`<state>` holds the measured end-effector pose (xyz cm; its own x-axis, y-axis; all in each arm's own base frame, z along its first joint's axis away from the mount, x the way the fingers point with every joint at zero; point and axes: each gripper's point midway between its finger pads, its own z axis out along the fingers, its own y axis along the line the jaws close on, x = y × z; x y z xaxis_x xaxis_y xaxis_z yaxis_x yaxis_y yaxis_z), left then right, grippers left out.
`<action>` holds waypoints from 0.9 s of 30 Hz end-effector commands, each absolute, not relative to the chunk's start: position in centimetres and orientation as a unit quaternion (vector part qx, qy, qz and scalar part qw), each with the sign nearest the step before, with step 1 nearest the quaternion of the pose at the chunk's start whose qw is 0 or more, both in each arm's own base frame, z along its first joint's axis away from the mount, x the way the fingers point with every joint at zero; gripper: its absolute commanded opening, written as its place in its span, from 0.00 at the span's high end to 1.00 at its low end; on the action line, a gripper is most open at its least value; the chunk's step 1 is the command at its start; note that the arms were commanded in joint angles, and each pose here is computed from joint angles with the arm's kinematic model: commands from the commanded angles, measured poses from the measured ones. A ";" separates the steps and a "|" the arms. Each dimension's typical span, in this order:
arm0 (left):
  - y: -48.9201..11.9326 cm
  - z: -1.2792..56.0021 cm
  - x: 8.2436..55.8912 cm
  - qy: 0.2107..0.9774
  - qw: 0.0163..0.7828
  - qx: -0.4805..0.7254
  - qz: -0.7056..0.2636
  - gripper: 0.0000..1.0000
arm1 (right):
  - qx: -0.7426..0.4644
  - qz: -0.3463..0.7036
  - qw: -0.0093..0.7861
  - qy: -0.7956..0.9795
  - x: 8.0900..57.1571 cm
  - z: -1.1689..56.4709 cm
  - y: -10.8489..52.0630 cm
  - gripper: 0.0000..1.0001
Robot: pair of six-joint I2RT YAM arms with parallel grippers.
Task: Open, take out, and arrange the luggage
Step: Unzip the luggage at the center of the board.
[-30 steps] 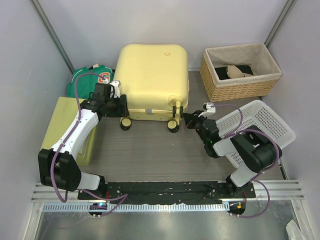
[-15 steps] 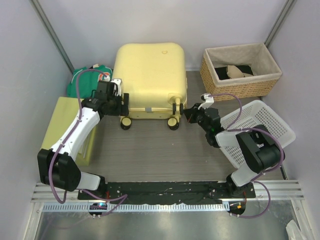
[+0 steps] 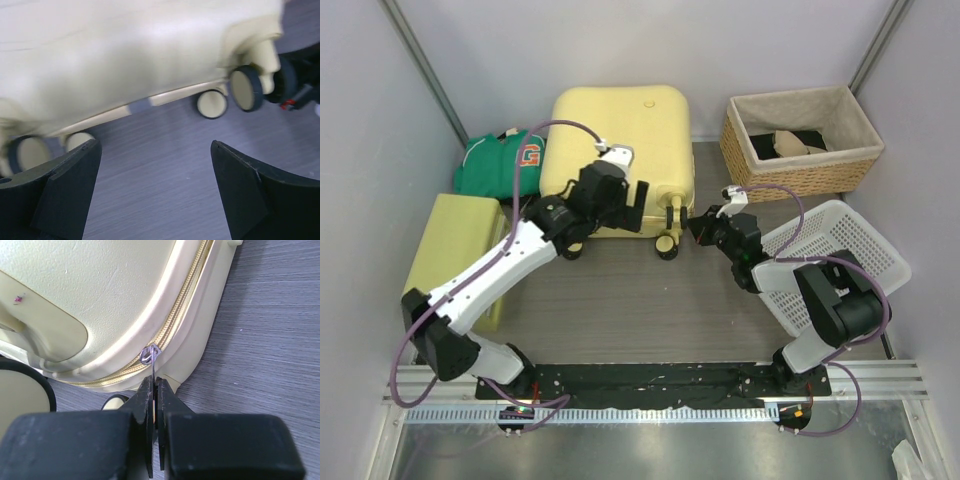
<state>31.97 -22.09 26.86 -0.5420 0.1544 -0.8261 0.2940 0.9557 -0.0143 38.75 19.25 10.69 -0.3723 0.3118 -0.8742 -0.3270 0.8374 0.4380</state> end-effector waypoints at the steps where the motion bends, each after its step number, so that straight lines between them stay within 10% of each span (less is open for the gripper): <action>1: -29.6 27.1 31.8 0.865 0.448 0.117 -0.195 0.04 | -0.001 0.276 0.581 0.766 39.6 12.7 18.7 0.99; 20: -40.1 21.6 34.2 0.870 0.371 0.099 -0.310 0.03 | -0.008 0.269 0.566 0.780 39.4 11.7 18.7 0.99; 27: -40.4 20.6 35.0 0.876 0.369 0.101 -0.294 0.34 | -0.010 0.271 0.564 0.780 39.3 11.6 18.8 0.99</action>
<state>33.96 -39.16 17.53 -0.7487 0.0000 -0.6629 0.3655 0.8343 -0.4128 38.29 19.11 10.39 -0.4015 0.2816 -0.8715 -0.3227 0.8470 0.4224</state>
